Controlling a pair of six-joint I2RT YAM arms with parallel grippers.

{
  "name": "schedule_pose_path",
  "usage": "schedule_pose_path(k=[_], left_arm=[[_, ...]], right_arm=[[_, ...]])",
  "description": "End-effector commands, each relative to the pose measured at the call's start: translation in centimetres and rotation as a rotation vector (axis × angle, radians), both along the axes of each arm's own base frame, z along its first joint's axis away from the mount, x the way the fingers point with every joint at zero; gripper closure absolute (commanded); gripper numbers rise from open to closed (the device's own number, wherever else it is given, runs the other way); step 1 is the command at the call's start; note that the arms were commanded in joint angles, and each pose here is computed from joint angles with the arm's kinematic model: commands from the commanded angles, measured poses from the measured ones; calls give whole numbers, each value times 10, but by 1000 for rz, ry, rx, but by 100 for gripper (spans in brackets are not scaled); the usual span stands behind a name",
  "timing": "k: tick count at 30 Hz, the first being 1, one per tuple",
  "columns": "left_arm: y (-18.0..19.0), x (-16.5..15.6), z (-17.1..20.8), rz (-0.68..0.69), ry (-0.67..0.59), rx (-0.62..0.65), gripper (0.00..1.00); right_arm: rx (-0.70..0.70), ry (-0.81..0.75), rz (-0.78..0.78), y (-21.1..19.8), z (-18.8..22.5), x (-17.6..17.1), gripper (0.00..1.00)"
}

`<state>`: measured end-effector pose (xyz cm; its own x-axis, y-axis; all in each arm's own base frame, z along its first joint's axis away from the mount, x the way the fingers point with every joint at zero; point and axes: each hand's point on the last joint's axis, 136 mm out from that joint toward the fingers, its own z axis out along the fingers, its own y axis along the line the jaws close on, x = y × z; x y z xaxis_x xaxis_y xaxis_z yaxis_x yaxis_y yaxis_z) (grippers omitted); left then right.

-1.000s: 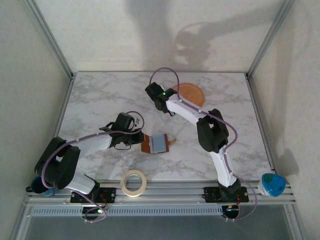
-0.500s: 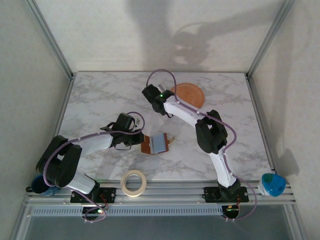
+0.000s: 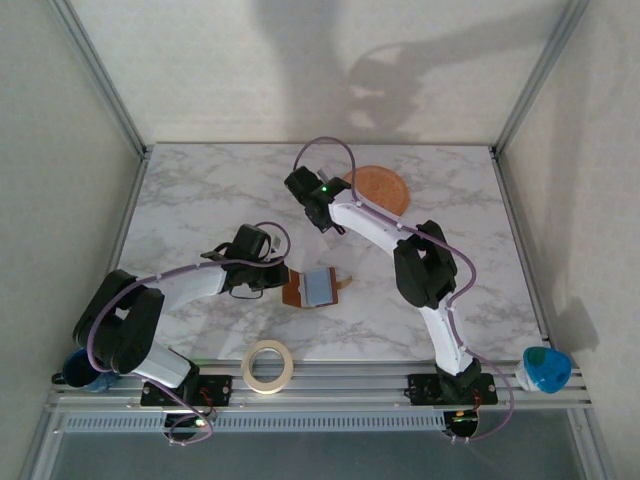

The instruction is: Put the credit cards into the card holder

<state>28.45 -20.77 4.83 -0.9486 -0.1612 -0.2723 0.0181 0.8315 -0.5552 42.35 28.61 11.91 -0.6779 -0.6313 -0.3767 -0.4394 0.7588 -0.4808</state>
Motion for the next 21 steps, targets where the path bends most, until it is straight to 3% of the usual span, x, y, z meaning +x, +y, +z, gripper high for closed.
schedule_pose_path(k=[1,12,19,21], left_arm=[[-4,1,4,-32,-1,2,100],[-8,7,3,-49,3,11,97],[-8,13,13,-39,-14,14,74],[-7,14,17,-33,-29,16,71]], right_arm=[[107,44,-12,4,24,-13,100],[329,95,-28,4,62,-32,100],[544,161,-40,1,84,-62,100],[598,198,-20,5,83,-79,100]])
